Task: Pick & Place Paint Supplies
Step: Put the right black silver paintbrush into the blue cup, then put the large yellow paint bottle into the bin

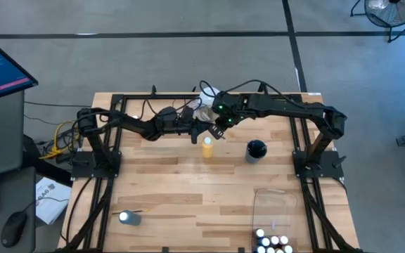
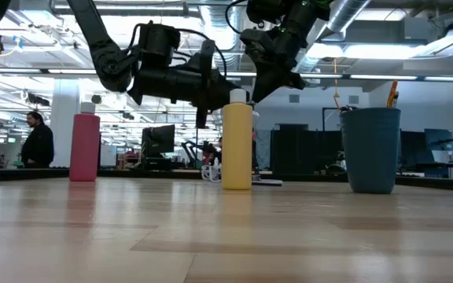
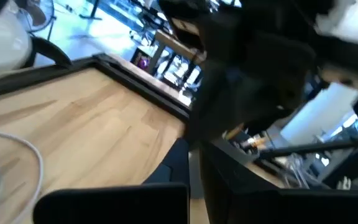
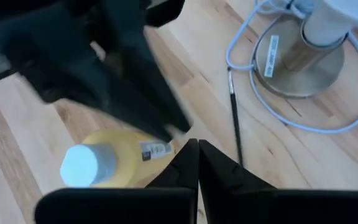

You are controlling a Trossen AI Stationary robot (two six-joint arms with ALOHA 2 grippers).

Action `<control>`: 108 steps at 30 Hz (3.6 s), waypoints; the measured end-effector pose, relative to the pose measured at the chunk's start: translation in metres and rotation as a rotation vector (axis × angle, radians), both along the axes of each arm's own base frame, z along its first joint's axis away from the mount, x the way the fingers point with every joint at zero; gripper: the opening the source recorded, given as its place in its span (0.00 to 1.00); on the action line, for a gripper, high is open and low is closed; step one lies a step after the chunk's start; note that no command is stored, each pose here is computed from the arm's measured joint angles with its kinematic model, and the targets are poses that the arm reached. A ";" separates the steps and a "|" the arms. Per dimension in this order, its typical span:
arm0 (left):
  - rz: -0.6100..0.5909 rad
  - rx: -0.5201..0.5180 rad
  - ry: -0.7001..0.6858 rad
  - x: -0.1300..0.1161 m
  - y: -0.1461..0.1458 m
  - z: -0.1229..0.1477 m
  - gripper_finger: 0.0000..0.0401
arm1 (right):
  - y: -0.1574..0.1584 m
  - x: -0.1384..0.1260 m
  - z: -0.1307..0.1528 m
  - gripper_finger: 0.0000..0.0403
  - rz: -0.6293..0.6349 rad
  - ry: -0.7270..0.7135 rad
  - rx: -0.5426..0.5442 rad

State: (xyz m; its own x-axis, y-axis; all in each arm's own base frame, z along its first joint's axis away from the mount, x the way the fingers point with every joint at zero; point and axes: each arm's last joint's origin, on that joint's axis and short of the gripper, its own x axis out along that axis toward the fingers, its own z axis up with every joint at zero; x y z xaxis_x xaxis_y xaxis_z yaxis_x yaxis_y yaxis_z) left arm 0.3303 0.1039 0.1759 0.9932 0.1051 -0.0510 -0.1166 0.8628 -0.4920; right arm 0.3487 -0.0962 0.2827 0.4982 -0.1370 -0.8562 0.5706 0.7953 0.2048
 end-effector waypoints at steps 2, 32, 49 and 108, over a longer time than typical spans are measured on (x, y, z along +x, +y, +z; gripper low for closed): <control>-0.015 0.028 -0.009 0.000 -0.005 0.004 0.00 | -0.001 0.001 0.001 0.00 0.012 -0.013 -0.014; 0.045 0.185 -0.084 -0.076 -0.064 0.044 0.00 | 0.074 0.032 0.021 0.00 0.249 -0.212 -0.430; -0.049 0.344 -0.253 -0.100 -0.082 0.081 0.00 | 0.120 0.031 0.024 0.00 0.460 -0.292 -0.541; -0.046 0.386 -0.351 -0.103 -0.076 0.091 0.00 | 0.068 -0.152 -0.030 0.00 0.452 -0.904 -0.528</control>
State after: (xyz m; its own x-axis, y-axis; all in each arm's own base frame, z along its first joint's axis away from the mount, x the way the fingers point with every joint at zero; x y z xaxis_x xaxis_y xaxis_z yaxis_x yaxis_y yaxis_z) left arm 0.2272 0.0281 0.2670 0.9475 0.0066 0.3197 0.0403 0.9894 -0.1398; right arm 0.1966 -0.0278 0.2528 0.9986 -0.0249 -0.0474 0.0236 0.9994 -0.0263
